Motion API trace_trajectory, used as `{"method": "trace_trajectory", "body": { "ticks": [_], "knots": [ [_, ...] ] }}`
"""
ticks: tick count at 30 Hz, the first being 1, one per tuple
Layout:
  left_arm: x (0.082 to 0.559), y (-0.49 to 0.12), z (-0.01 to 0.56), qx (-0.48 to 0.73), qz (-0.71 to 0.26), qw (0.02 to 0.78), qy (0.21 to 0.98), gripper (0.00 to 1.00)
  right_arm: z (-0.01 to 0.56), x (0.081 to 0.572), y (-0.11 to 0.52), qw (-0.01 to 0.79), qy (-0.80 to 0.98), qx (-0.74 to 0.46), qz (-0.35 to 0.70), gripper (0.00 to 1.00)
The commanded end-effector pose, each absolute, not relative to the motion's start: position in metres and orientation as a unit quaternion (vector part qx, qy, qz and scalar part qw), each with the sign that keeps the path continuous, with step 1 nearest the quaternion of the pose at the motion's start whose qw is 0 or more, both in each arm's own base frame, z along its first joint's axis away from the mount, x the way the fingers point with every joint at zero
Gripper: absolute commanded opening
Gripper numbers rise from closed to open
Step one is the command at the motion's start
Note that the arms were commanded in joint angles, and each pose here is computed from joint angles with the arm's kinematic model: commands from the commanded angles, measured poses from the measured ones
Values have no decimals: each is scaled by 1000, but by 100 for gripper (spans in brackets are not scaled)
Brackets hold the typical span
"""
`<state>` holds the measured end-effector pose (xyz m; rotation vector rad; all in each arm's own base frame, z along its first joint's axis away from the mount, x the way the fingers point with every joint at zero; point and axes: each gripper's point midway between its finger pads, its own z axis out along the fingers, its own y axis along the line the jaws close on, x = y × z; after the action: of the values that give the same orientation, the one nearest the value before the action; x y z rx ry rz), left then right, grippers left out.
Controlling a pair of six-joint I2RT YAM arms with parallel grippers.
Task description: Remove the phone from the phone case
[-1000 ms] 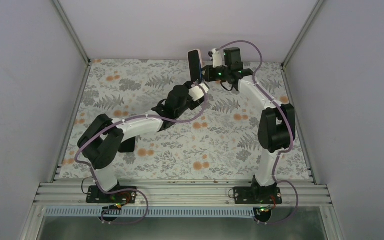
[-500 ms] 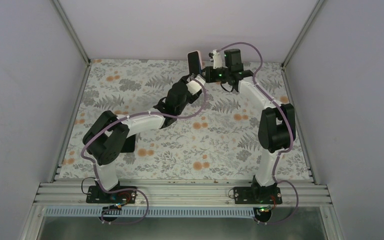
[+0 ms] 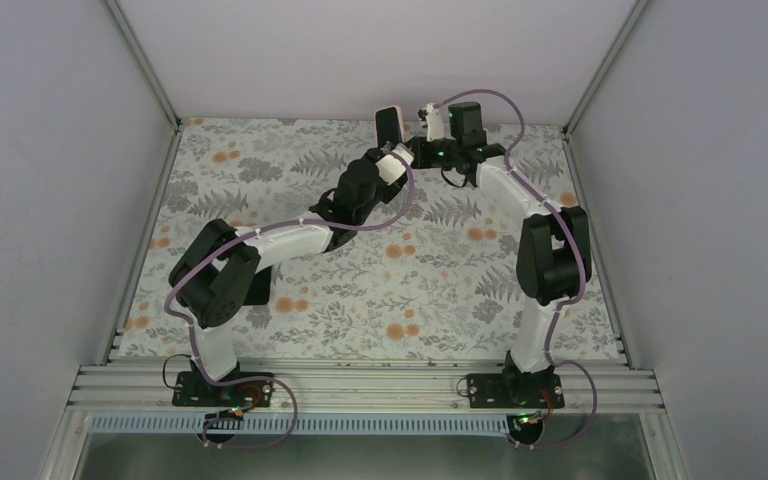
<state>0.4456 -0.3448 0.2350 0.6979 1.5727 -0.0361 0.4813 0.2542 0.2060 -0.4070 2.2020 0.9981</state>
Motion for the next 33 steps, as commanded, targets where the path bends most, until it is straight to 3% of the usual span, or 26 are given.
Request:
{"method": "trace_trajectory", "body": {
  "ticks": [1, 15, 22, 33],
  "knots": [
    [437, -350, 232, 309, -44, 642, 700, 59, 251, 489, 258, 394, 809, -173, 400, 4],
    [443, -351, 213, 308, -32, 632, 711, 59, 258, 489, 259, 396, 805, -172, 407, 4],
    [464, -342, 200, 275, 24, 618, 736, 58, 263, 480, 262, 393, 801, -174, 417, 4],
    [480, -314, 235, 204, 77, 662, 717, 57, 256, 461, 267, 379, 804, -179, 422, 4]
  ]
}}
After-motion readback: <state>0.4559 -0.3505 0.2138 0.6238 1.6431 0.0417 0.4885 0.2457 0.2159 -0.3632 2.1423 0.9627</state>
